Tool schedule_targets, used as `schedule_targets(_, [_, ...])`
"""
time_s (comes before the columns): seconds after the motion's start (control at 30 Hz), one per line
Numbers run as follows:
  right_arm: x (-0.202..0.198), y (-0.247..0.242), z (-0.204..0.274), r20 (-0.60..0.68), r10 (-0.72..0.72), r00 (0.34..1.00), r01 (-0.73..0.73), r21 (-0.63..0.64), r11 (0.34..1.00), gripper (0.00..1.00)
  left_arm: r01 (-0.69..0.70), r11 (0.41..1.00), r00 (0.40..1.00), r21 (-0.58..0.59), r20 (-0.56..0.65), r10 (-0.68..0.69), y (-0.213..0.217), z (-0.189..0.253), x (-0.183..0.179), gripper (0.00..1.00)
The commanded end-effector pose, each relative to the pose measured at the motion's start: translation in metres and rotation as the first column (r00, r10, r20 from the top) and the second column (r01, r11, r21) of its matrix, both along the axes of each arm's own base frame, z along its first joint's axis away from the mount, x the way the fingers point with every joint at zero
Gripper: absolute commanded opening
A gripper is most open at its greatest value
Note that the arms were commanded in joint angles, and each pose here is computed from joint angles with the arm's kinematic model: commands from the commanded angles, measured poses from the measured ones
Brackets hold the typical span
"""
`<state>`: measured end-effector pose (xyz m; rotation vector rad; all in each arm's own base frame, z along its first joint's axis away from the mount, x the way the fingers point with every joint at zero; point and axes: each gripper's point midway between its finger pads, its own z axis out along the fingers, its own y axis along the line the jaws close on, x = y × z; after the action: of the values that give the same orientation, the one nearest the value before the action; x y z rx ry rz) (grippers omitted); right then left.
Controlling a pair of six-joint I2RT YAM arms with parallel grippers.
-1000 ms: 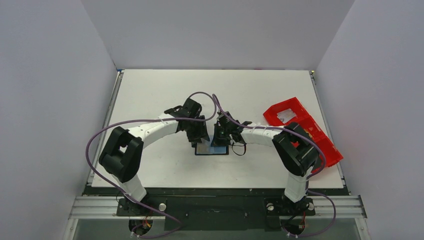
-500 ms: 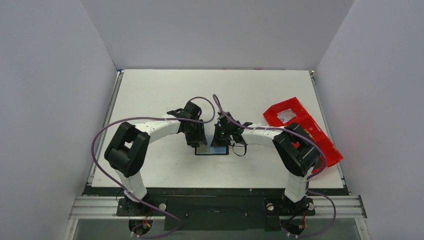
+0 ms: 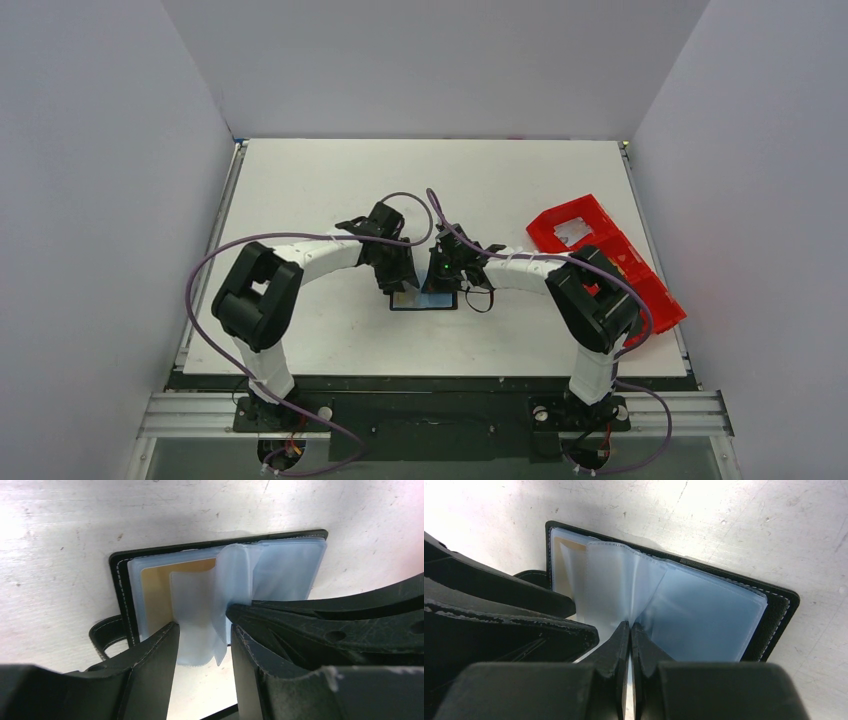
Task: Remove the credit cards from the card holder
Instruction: Remove the credit card from the card holder.
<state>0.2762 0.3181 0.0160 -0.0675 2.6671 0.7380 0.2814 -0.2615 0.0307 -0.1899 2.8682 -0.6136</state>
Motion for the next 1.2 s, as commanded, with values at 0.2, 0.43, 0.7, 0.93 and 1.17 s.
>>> schedule_targets(0.2, [-0.006, -0.018, -0.028, -0.029, -0.024, 0.999, 0.021, -0.089, 0.996, 0.0, 0.011, 0.999, 1.0, -0.042, 0.0, -0.011, -0.017, -0.009, 0.009, 0.35])
schedule_targets(0.43, [-0.003, -0.017, -0.019, -0.014, -0.03, 0.999, 0.029, -0.073, 0.997, 0.0, 0.001, 1.0, 1.0, -0.016, -0.01, -0.001, -0.013, -0.014, 0.009, 0.18])
schedule_targets(0.7, [0.004, -0.012, 0.005, 0.018, -0.037, 0.999, 0.038, -0.031, 0.999, 0.12, -0.004, 1.0, 1.0, -0.009, -0.013, 0.004, -0.011, -0.015, 0.009, 0.0])
schedule_targets(0.93, [0.01, -0.02, 0.032, 0.057, -0.065, 0.996, 0.066, -0.016, 0.998, 0.25, -0.005, 1.0, 1.0, -0.011, -0.004, 0.005, -0.012, -0.01, 0.011, 0.0])
schedule_targets(1.17, [0.012, -0.036, 0.061, 0.118, -0.098, 0.988, 0.102, -0.027, 0.994, 0.33, -0.004, 1.0, 1.0, -0.015, 0.004, 0.004, -0.013, -0.006, 0.012, 0.0])
